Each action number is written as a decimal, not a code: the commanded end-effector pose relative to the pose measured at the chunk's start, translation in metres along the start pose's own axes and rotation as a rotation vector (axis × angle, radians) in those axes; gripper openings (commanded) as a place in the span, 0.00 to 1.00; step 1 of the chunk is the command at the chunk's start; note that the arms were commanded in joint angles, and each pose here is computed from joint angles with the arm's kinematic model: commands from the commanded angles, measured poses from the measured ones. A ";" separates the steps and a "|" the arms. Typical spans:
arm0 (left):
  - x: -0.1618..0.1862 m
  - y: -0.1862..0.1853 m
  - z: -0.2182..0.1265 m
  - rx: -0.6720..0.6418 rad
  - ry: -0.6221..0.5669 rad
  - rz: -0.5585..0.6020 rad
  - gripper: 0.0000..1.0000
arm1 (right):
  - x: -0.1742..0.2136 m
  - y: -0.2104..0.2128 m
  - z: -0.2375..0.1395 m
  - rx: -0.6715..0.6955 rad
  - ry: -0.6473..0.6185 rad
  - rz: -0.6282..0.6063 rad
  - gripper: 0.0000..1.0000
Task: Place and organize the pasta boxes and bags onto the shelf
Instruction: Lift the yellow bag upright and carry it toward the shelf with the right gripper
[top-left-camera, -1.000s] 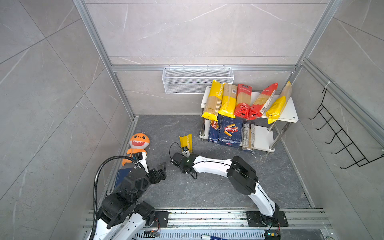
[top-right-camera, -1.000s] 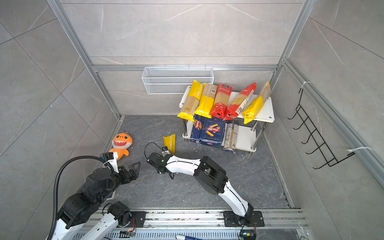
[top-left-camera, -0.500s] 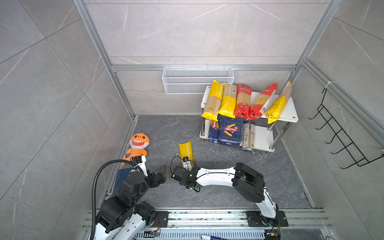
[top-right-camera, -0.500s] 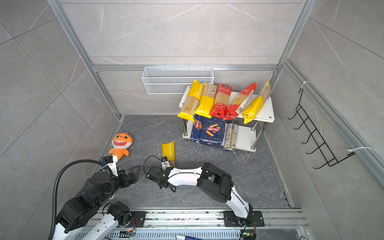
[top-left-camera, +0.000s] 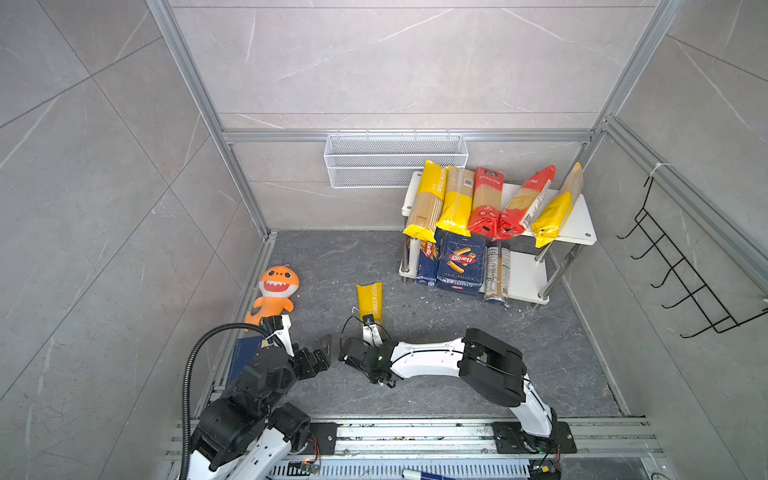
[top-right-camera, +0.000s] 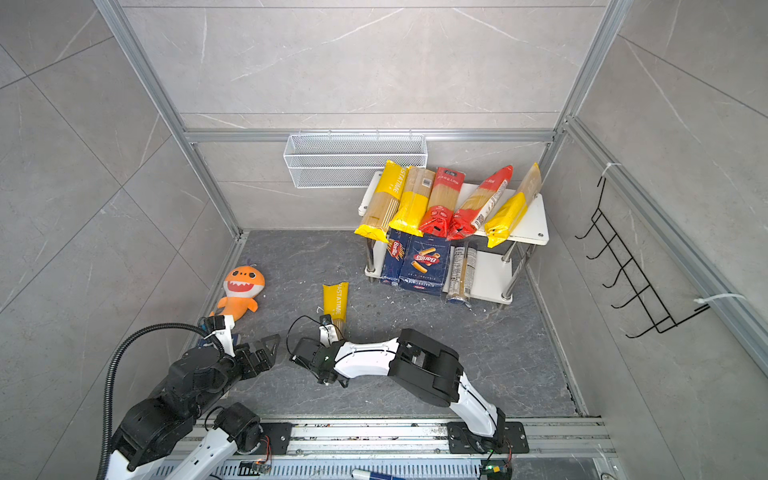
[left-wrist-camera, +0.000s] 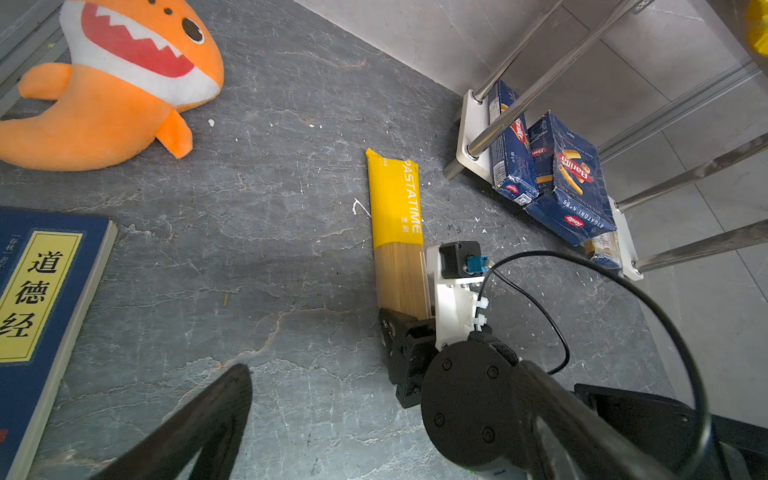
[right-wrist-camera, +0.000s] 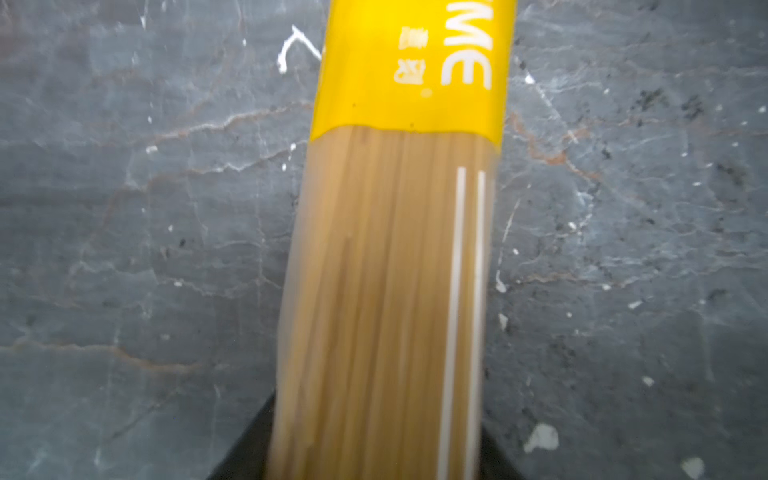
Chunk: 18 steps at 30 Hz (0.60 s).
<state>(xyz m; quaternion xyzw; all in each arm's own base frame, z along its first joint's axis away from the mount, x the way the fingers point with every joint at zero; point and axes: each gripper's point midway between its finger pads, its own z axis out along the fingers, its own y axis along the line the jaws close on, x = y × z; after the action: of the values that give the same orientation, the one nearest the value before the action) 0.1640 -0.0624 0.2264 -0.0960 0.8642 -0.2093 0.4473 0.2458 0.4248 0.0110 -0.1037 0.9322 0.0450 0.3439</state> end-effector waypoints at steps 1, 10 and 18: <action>-0.001 -0.003 0.001 0.020 -0.005 -0.019 1.00 | 0.115 -0.061 0.040 0.152 0.290 -0.156 0.30; -0.005 -0.002 -0.002 0.010 -0.021 -0.015 1.00 | 0.095 -0.067 -0.010 0.059 0.138 -0.095 0.07; -0.008 0.000 -0.005 -0.003 -0.033 -0.012 1.00 | 0.063 -0.088 -0.067 -0.013 0.013 -0.040 0.02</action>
<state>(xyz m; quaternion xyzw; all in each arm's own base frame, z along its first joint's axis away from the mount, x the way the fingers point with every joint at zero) 0.1640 -0.0615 0.2205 -0.0969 0.8681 -0.2032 0.4424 0.1874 0.3515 0.0221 -0.1132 0.9245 0.0855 0.3538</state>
